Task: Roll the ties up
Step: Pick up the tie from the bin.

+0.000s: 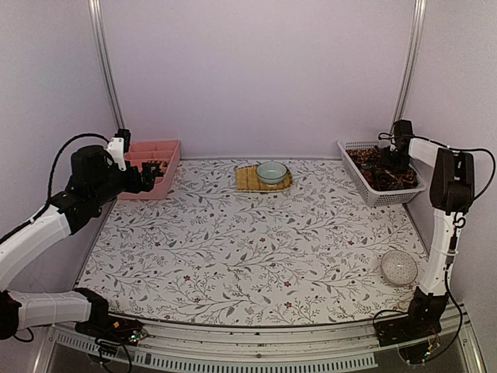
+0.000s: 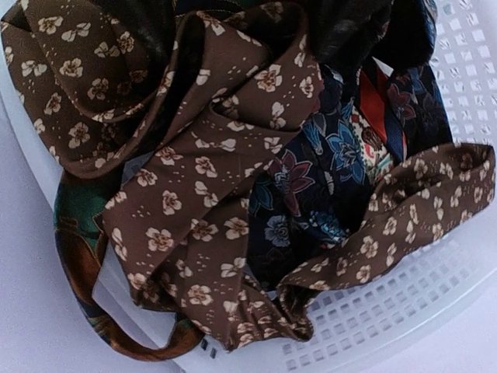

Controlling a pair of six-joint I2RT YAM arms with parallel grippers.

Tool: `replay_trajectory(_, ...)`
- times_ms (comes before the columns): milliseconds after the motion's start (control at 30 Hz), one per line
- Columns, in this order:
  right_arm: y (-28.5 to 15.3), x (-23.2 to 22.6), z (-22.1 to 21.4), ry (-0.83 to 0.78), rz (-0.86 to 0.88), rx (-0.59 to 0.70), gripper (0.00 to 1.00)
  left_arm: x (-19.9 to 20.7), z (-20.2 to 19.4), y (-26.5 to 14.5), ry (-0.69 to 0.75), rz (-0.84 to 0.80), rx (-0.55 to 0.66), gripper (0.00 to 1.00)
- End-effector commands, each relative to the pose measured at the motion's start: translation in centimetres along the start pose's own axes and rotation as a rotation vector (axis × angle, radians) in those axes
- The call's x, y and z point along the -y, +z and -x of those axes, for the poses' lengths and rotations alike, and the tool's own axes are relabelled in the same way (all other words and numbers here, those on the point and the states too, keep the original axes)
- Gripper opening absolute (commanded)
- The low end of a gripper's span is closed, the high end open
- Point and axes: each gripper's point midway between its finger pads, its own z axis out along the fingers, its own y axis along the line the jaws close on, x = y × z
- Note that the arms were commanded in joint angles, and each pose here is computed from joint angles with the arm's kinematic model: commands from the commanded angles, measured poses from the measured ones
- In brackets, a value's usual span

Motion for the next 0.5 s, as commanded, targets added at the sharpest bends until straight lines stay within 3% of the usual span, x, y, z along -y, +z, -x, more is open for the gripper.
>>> replay_trajectory(0, 2.4, 0.0, -1.8, 0.011, 0.000, -0.055, 0.45, -0.5, -0.1, -0.1, 0.001, 0.014, 0.013, 1.00)
replay_trajectory(233, -3.5, -0.1, 4.1, 0.009, 0.025, 0.115, 0.01, -0.5, -0.1, -0.1, 0.003, 0.015, 0.012, 1.00)
replay_trajectory(467, -15.0, -2.5, 10.7, -0.032, 0.226, 0.363, 0.00, -0.4, 0.0, -0.1, 0.001, 0.013, 0.015, 1.00)
